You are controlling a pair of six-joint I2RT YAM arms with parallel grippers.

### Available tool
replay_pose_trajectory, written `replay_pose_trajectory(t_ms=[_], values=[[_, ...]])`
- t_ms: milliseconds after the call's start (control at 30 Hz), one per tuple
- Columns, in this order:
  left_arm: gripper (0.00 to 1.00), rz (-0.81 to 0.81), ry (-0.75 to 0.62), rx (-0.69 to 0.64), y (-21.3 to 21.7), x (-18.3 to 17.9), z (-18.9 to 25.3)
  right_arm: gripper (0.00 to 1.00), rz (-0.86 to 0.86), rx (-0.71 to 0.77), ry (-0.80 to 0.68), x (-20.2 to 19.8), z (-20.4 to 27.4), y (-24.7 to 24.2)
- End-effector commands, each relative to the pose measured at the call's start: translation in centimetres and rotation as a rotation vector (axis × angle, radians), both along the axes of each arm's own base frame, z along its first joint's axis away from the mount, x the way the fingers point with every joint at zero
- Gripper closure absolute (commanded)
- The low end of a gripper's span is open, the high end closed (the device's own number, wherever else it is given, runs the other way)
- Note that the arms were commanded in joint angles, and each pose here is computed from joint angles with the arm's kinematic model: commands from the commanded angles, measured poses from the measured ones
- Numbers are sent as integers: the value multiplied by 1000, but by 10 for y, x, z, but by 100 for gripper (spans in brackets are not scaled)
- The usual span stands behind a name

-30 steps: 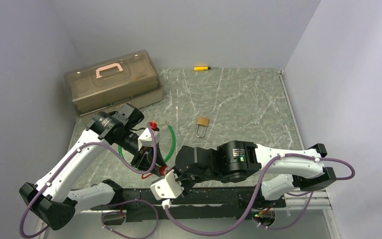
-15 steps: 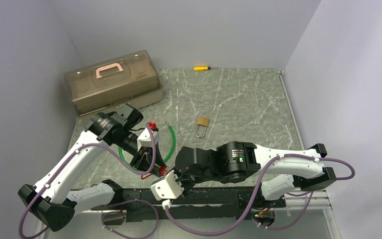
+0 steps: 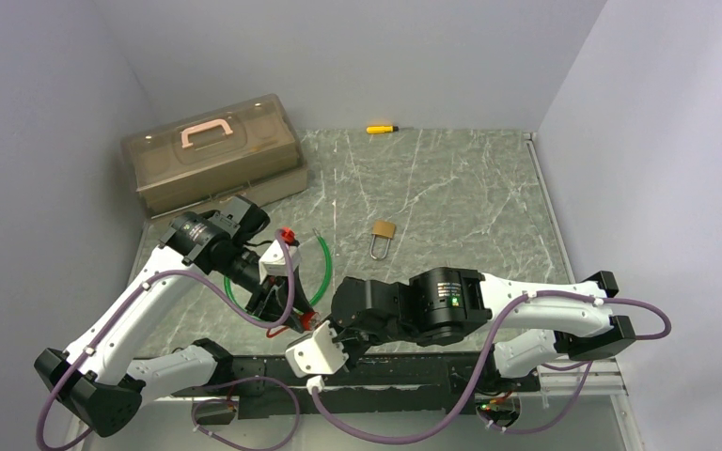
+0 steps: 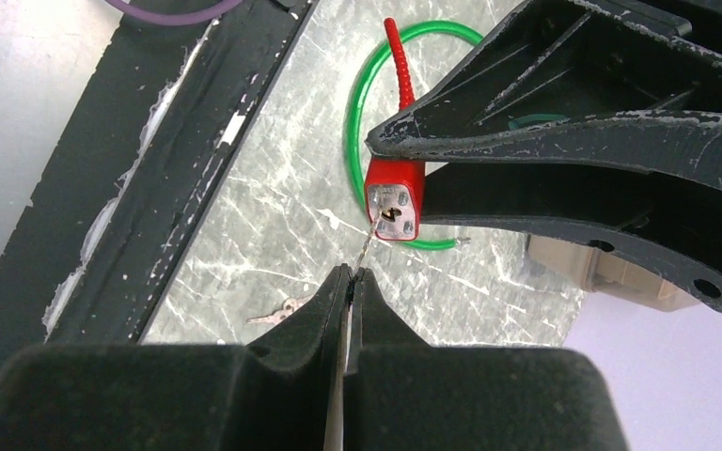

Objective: Unlock with the key
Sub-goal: Unlock the lock.

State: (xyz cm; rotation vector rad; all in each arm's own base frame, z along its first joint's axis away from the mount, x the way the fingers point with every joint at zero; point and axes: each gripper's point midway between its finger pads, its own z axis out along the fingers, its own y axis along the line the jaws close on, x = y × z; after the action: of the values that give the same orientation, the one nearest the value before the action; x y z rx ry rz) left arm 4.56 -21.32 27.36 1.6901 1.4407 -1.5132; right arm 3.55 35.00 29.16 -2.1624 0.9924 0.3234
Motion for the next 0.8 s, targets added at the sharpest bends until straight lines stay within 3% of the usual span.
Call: replay_pose_trajectory(t_ms=[0,767], values=[[100,-17,0,-79,-2,-6,16,100,-47,68,-18,13,18,-3],[100,24,13,-55,-4,1,13,100,-40,66,11,14,17,-2]])
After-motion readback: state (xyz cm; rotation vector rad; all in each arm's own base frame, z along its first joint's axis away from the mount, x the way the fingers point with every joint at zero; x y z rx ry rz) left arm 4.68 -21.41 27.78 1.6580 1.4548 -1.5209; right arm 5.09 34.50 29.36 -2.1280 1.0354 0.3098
